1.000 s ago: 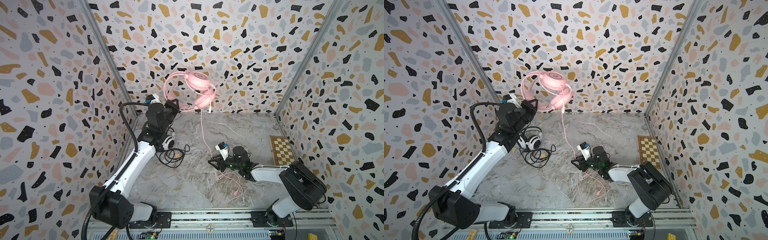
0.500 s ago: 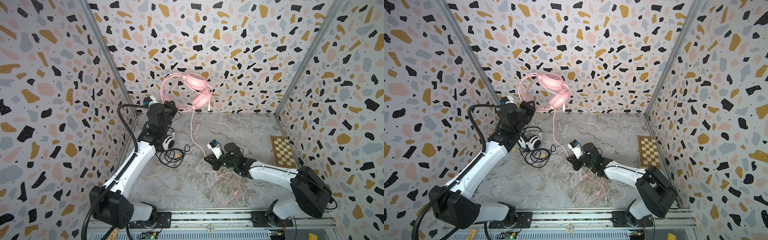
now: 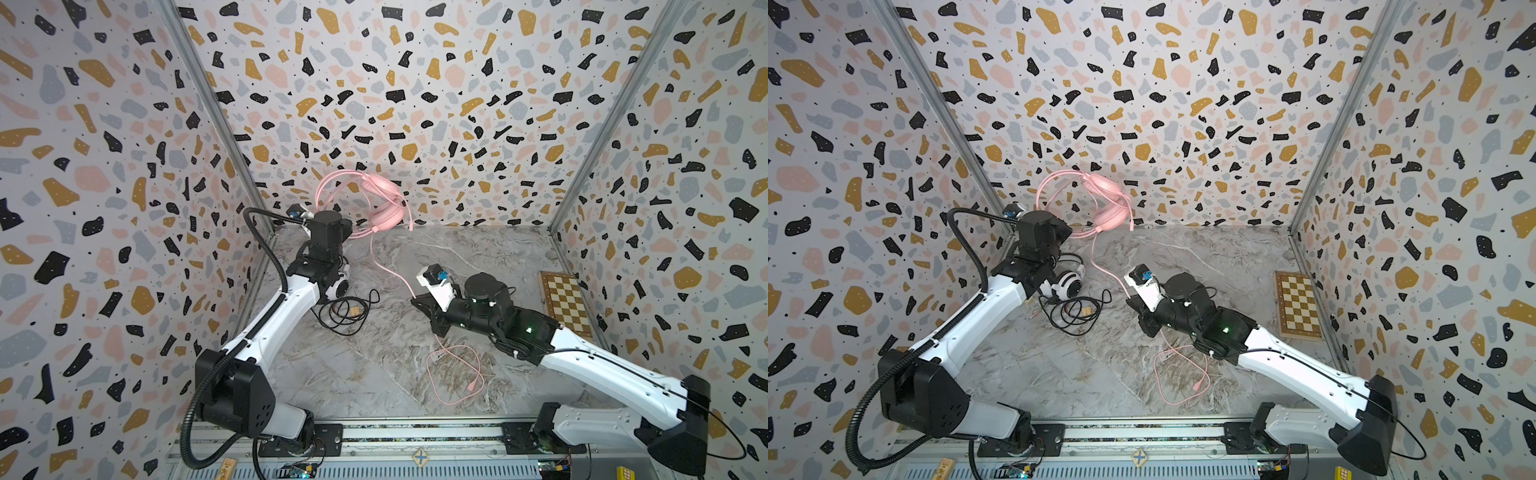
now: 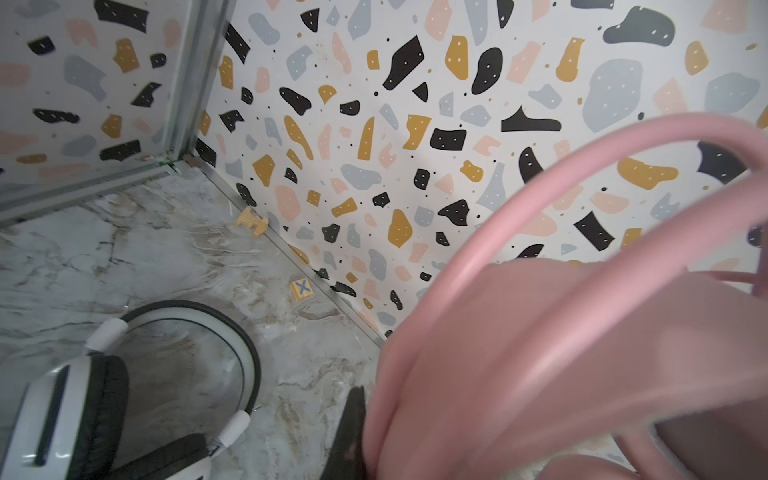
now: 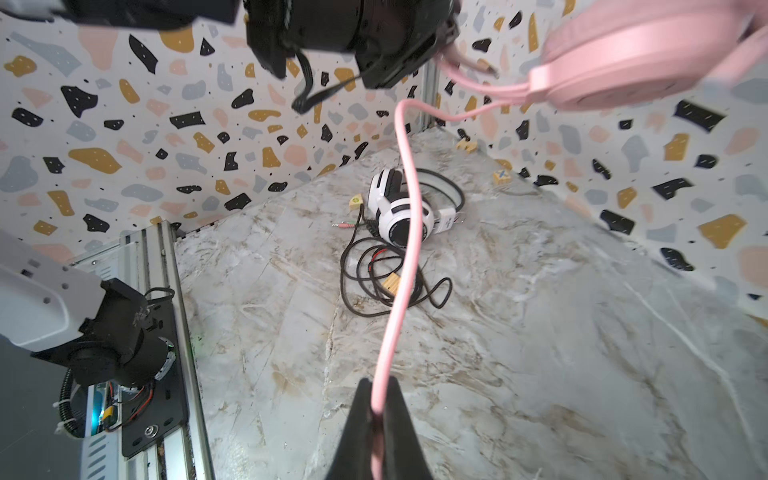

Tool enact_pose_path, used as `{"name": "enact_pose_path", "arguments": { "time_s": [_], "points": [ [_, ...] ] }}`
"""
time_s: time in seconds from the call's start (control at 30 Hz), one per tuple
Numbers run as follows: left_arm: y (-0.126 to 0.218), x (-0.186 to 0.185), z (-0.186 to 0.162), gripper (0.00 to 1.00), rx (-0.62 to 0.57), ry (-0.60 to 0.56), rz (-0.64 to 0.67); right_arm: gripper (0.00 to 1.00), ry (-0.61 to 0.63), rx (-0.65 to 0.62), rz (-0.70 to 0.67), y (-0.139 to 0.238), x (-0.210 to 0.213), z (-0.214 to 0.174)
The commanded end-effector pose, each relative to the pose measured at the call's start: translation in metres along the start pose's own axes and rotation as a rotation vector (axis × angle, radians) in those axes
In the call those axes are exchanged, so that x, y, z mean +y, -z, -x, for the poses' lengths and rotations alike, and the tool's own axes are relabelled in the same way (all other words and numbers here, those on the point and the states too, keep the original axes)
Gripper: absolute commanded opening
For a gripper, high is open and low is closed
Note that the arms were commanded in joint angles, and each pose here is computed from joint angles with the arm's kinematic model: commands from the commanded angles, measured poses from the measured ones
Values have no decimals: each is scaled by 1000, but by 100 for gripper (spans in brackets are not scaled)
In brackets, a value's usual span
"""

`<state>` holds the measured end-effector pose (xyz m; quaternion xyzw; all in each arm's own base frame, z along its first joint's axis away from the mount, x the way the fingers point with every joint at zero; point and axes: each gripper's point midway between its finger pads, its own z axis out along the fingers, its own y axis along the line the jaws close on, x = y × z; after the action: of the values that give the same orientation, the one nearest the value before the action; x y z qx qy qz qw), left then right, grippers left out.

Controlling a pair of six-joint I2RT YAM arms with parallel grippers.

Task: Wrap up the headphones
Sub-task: 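Lift the pink cable up toward the held headset with the right gripper, then loop the pink cable around the headset again with the right gripper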

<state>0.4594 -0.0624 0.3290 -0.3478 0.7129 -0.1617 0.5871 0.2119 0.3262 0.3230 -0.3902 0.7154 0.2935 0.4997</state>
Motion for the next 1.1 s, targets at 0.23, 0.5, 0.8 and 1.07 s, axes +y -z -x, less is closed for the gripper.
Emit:
{"name": "enact_pose_path", "arguments": {
  "time_s": [0.23,0.5,0.8,1.07],
  "points": [
    [16,-14,-3,0,-89,-171,7,3,79,-144,-175,62,-24,64],
    [24,-24,-46,0,-29,-413,20,4,170,-237,-241,76,-31,113],
    [40,-5,-69,0,8,-547,10,0,178,-317,-342,86,-70,151],
    [48,6,-79,0,42,-590,-24,0,121,-388,-409,99,-117,174]
  ]
}}
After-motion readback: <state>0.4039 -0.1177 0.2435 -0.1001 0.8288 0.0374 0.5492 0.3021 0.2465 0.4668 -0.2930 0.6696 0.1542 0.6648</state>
